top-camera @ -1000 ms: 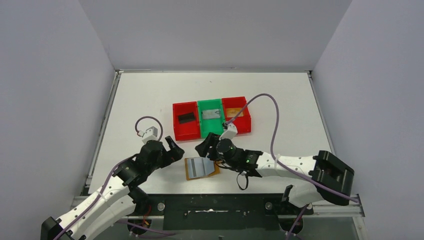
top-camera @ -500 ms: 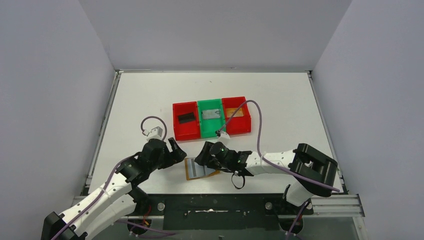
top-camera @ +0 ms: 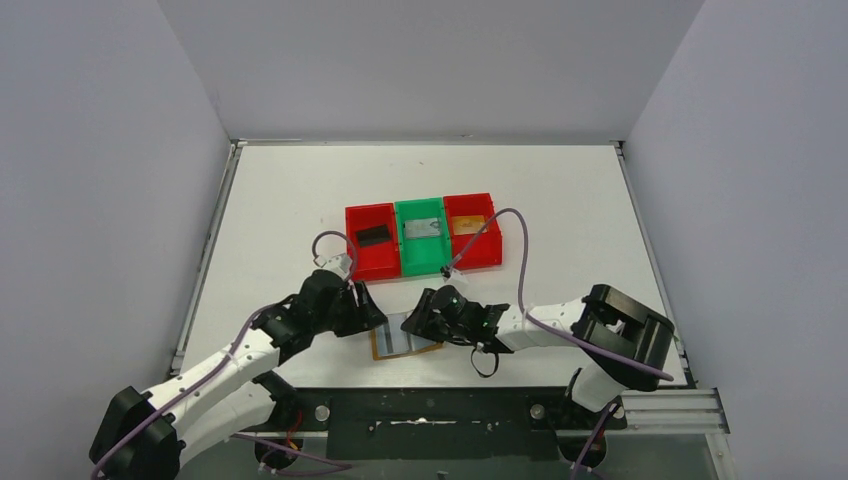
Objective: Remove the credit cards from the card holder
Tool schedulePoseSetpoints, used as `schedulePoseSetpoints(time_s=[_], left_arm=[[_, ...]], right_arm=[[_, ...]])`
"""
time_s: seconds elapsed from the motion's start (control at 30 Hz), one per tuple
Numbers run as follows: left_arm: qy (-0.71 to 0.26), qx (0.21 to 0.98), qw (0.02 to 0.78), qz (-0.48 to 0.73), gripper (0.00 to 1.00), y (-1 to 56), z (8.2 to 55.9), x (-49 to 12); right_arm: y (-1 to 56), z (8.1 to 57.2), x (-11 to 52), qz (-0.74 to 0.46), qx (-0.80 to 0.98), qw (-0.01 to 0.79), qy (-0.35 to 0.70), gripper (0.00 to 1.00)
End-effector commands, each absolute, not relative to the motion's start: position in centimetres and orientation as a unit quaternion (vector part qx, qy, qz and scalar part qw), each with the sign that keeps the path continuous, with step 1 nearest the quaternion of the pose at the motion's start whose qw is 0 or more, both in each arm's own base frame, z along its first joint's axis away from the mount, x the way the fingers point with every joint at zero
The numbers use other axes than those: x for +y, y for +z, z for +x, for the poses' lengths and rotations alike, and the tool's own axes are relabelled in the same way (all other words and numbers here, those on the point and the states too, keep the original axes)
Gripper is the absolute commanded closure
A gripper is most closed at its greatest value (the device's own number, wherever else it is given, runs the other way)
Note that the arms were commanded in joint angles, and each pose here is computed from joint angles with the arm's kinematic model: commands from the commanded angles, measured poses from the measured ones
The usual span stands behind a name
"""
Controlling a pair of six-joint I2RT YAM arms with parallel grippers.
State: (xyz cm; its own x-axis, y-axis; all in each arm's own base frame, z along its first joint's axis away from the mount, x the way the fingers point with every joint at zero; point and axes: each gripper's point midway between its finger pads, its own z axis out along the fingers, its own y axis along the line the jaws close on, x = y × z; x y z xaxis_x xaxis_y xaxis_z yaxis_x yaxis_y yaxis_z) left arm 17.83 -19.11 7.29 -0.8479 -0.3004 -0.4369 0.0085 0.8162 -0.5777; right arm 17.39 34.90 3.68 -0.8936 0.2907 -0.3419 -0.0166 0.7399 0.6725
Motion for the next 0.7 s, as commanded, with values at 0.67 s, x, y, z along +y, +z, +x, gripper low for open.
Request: schedulePoseSetpoints(time_s=[0.67], left_arm=[[-0.304, 0.929, 0.206, -0.039, 0.72, 4.5, 17.2, -21.3]], right_arm=[[2.7, 17.7, 35.3, 0.089, 0.901, 0.193, 0.378, 0.79]])
